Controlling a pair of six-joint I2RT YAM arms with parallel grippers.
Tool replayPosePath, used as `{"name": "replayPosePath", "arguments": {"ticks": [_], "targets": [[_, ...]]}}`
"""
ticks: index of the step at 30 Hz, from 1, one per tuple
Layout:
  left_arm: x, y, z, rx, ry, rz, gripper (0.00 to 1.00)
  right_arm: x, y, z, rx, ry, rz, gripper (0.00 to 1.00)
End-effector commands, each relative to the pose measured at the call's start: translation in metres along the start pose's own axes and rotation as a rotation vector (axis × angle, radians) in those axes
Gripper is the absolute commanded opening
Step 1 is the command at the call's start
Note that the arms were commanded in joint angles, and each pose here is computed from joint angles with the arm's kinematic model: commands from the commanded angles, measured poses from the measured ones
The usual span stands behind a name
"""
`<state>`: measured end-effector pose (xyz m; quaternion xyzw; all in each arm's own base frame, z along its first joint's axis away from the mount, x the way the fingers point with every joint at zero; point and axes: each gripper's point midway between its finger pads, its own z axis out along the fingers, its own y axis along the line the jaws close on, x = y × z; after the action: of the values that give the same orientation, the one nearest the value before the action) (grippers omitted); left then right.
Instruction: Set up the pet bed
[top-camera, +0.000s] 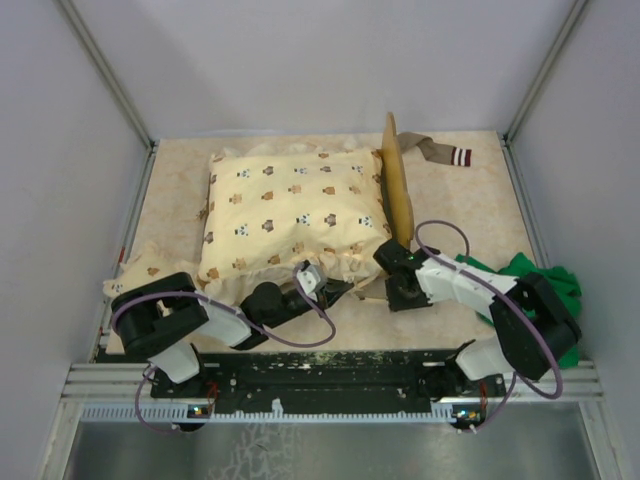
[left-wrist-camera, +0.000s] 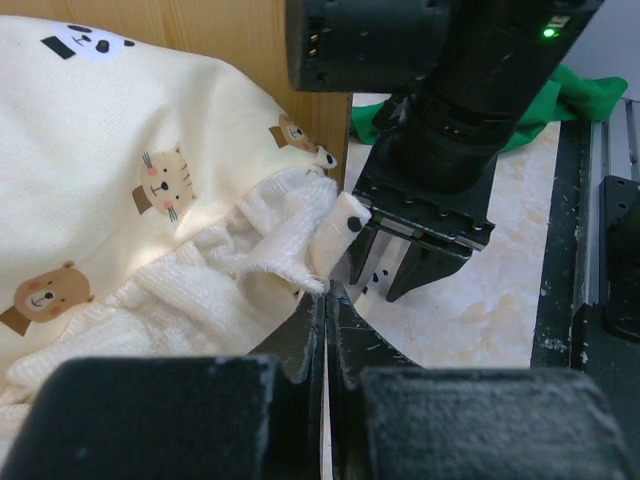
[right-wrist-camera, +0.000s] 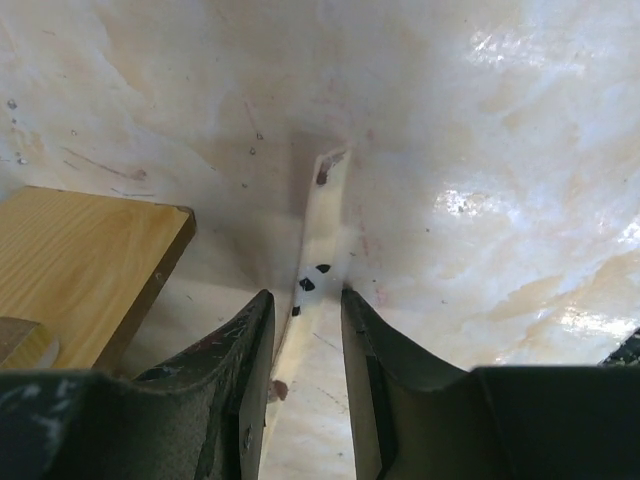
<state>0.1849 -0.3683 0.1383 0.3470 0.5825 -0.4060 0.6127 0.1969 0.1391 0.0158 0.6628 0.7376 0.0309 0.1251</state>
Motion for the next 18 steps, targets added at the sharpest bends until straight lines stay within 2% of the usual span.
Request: {"name": "replayPosePath", "arguments": {"ticks": [1, 4, 10, 14, 18], "targets": [[-0.018, -0.006, 0.001, 0.025, -0.073, -0.011, 0.0, -0.003, -0.011, 0.01, 0.172, -0.068, 0.212, 0.33], [-0.019, -0.007, 0.003, 0.035, -0.069, -0.001, 0.0, 0.001, -0.021, 0.016, 0.245, -0.068, 0.183, 0.31], [-0.019, -0.006, 0.0, 0.033, -0.058, 0.015, 0.0, -0.011, -0.028, 0.024, 0.234, -0.116, 0.164, 0.0], [-0.016, -0.006, -0.003, 0.03, -0.053, 0.008, 0.0, -0.029, -0.003, 0.018, 0.08, -0.195, 0.041, 0.0], [-0.01, -0.008, -0.011, 0.042, -0.048, -0.001, 0.0, -0.04, 0.041, 0.01, -0.143, -0.289, -0.269, 0.0]]}}
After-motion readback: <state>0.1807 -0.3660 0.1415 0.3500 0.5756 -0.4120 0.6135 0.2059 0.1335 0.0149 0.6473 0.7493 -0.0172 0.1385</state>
